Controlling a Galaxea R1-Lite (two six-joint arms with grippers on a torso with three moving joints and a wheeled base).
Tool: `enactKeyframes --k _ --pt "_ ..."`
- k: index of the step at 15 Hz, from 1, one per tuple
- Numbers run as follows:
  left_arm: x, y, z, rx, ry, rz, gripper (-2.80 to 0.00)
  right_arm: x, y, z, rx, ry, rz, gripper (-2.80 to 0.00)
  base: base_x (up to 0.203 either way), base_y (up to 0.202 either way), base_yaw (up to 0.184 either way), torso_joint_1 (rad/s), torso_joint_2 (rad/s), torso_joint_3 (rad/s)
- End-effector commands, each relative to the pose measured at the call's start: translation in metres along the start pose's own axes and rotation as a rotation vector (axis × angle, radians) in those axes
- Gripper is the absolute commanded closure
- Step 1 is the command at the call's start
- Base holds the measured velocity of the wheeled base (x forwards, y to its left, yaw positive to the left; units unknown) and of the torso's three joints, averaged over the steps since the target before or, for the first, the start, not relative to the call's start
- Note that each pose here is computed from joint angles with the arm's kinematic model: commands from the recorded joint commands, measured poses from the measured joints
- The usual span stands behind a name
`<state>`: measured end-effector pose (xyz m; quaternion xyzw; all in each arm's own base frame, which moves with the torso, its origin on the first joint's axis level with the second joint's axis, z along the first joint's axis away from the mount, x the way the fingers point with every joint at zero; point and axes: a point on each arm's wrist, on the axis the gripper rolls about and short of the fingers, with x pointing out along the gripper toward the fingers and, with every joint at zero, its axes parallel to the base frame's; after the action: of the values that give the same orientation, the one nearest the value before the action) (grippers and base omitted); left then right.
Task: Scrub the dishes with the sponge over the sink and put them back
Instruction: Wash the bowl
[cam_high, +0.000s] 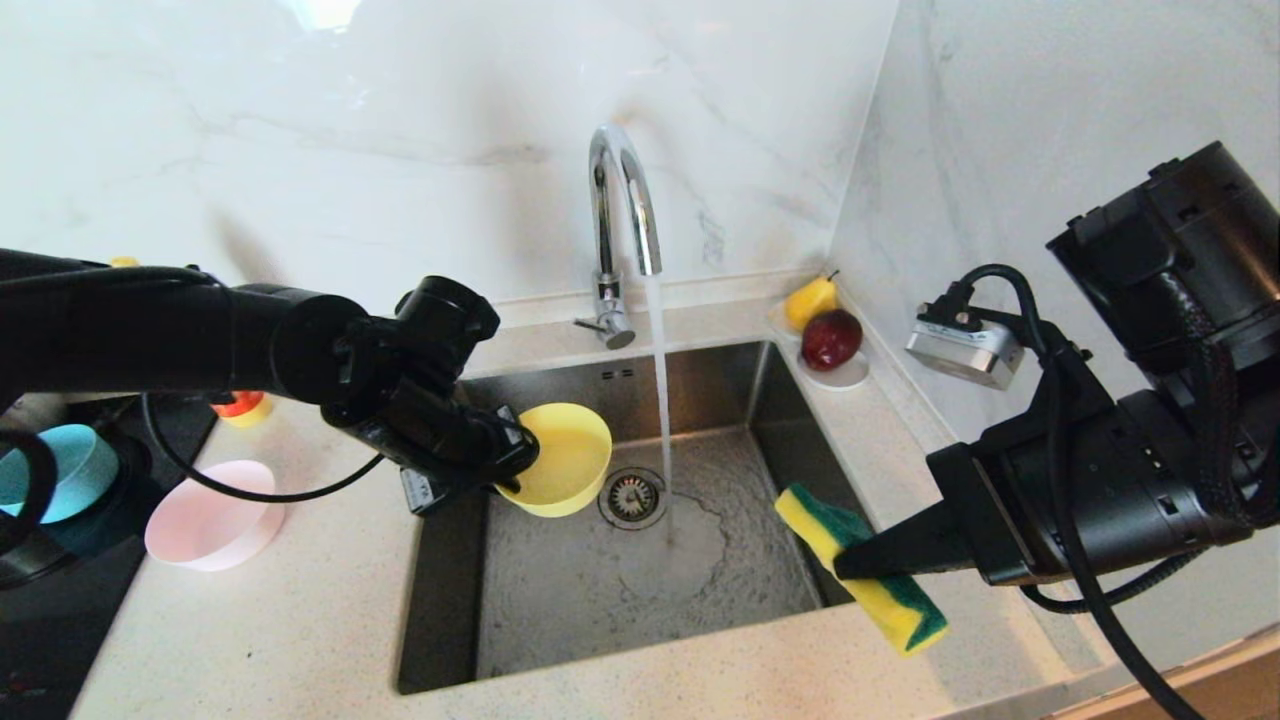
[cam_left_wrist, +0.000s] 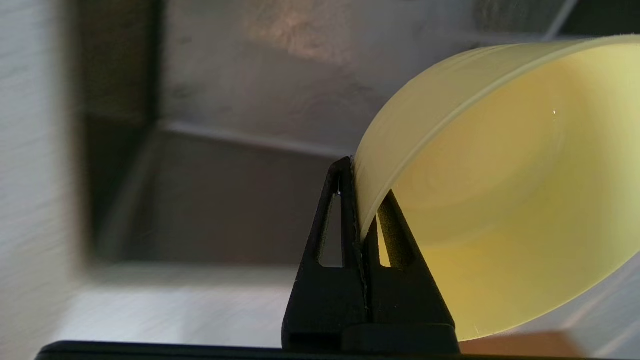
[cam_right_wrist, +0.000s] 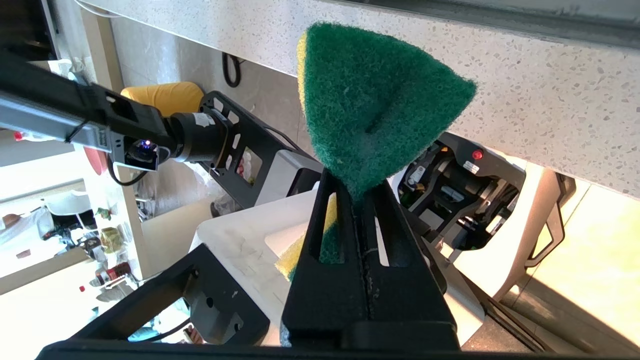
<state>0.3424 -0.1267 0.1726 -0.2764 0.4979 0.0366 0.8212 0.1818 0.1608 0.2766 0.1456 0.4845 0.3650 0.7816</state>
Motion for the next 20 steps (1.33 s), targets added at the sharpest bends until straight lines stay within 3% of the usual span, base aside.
enactKeyframes --k 1,4,8,11,20 --pt "0.027 -0.013 0.006 -0.026 0.008 0.008 0.0 -0.003 0.001 -0.002 -0.001 -0.003 0.005 0.0 0.0 0.0 0.0 0.0 0.0 0.0" --pt "0.04 -0.033 0.002 -0.017 -0.004 -0.005 0.0 -0.005 0.001 -0.003 -0.002 -0.006 0.005 0.0 0.0 0.0 0.0 0.0 0.0 0.0" --pt "0.073 -0.051 -0.012 0.005 -0.017 0.038 0.0 -0.007 0.0 -0.006 -0.001 -0.006 0.005 0.0 0.0 0.0 0.0 0.0 0.0 0.0" --pt "0.084 -0.056 -0.012 0.001 -0.043 0.056 0.0 -0.008 0.001 -0.006 -0.005 -0.009 0.008 0.0 0.0 0.0 0.0 0.0 0.0 0.0" --pt "0.104 -0.074 -0.01 0.016 -0.07 0.006 0.0 -0.009 -0.001 -0.01 -0.014 -0.002 0.006 0.0 0.0 0.0 0.0 0.0 0.0 0.0"
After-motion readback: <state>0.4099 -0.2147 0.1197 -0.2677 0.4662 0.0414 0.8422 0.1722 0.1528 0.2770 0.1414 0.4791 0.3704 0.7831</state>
